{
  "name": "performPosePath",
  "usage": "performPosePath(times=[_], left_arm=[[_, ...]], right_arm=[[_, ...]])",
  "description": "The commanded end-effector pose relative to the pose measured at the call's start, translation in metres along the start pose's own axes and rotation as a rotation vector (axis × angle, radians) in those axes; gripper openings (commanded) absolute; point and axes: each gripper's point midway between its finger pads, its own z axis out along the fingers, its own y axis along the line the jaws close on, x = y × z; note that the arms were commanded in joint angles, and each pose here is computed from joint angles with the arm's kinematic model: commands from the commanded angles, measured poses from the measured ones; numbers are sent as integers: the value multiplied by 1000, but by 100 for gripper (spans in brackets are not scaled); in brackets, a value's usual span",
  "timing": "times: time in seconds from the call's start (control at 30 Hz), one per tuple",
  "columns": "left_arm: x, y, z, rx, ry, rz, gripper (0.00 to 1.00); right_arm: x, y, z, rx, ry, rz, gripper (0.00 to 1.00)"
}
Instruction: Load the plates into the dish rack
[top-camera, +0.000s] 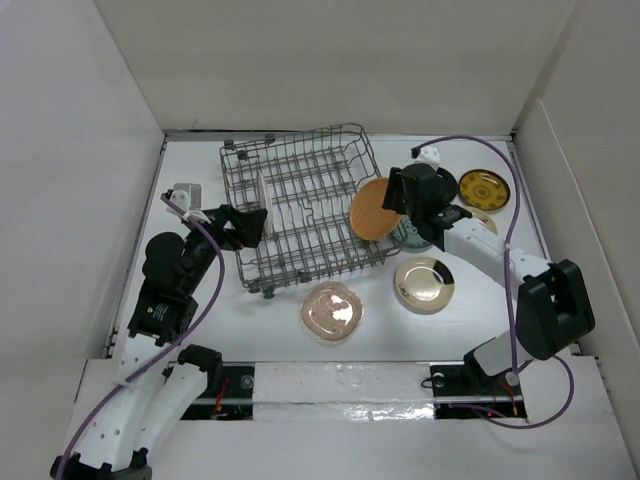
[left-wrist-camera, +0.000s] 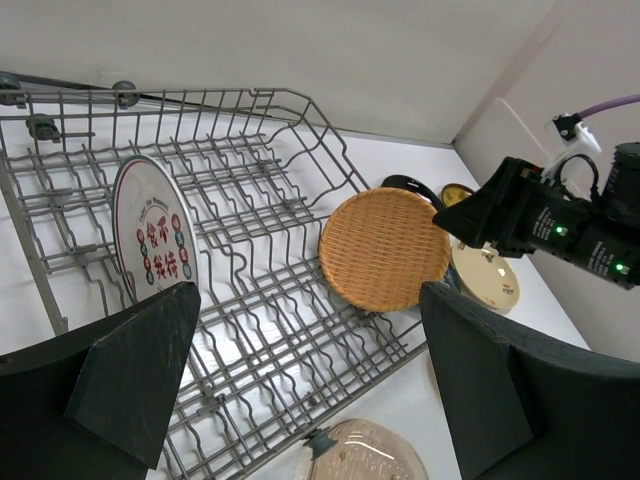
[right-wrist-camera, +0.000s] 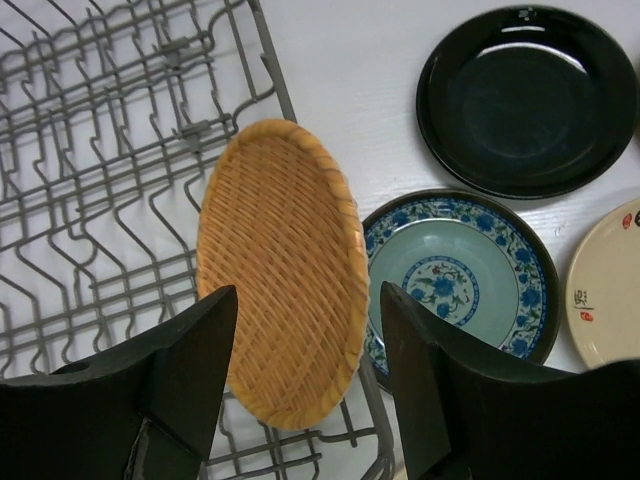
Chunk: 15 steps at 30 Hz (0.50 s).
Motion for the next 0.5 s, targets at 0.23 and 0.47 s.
performPosePath(times=[0.23,0.47], left_arm=[[-3,-5,3,32,-19,18,89],[-2,-4,4,29,-16,18,89]], right_arm=[[22,-10,26,-28,59,55,65],[26,-12,41,-61,57,82,55]])
